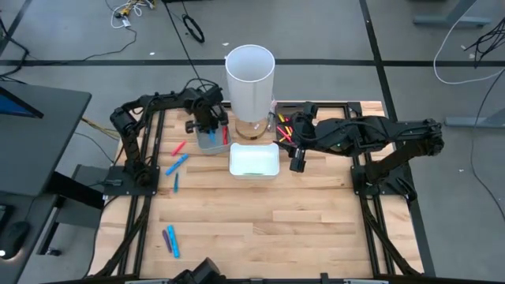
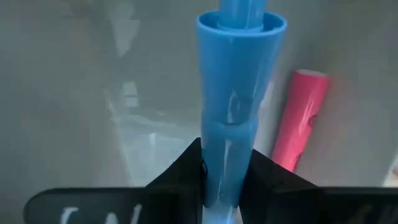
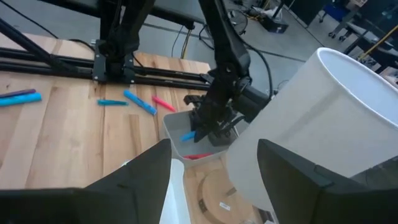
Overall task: Pick & Place Markers
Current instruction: Put the bottom right blue highlighter pen into the gray bin, then put the top blue highlighter pen into the gray bin
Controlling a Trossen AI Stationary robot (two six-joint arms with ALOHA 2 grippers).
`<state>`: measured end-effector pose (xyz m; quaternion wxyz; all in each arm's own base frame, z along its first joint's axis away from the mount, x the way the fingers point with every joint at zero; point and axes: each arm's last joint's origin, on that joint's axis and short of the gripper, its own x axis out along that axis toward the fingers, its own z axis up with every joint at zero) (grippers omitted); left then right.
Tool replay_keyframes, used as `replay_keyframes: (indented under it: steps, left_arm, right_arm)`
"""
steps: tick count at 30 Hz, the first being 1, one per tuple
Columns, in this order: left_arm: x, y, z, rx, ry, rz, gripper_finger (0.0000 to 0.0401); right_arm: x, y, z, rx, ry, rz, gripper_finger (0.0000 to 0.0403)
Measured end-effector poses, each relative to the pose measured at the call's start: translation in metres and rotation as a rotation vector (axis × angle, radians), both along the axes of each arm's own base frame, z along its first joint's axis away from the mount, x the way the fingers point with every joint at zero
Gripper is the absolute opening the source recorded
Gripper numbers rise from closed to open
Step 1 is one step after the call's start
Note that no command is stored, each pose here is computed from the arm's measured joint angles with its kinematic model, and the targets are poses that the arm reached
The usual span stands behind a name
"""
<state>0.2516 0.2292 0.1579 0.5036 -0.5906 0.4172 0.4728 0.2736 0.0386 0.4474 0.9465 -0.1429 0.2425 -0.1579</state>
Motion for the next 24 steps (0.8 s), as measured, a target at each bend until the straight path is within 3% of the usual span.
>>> replay_keyframes:
  steps: [6,16,20,24]
  left_arm:
    - [-0.003,-0.001,-0.010,0.001,-0.020,0.022,0.0066]
    - [0.008,0.000,0.002,0.000,-0.069,0.022,0.0243]
    - [0.007,-0.003,0.013,-0.013,-0.094,0.008,0.0288]
    - [-0.002,-0.010,0.042,0.065,-0.101,-0.023,0.0308]
  right_arm:
    - [0.005,0.001,-0.003,0.009,0.006,-0.006,0.0239]
    - [0.014,0.004,-0.017,0.004,0.071,0.035,0.0239]
    - [0.014,0.006,-0.016,0.086,0.044,0.073,0.0240]
    - [0.005,0.005,-0.011,0.136,0.025,0.087,0.0242]
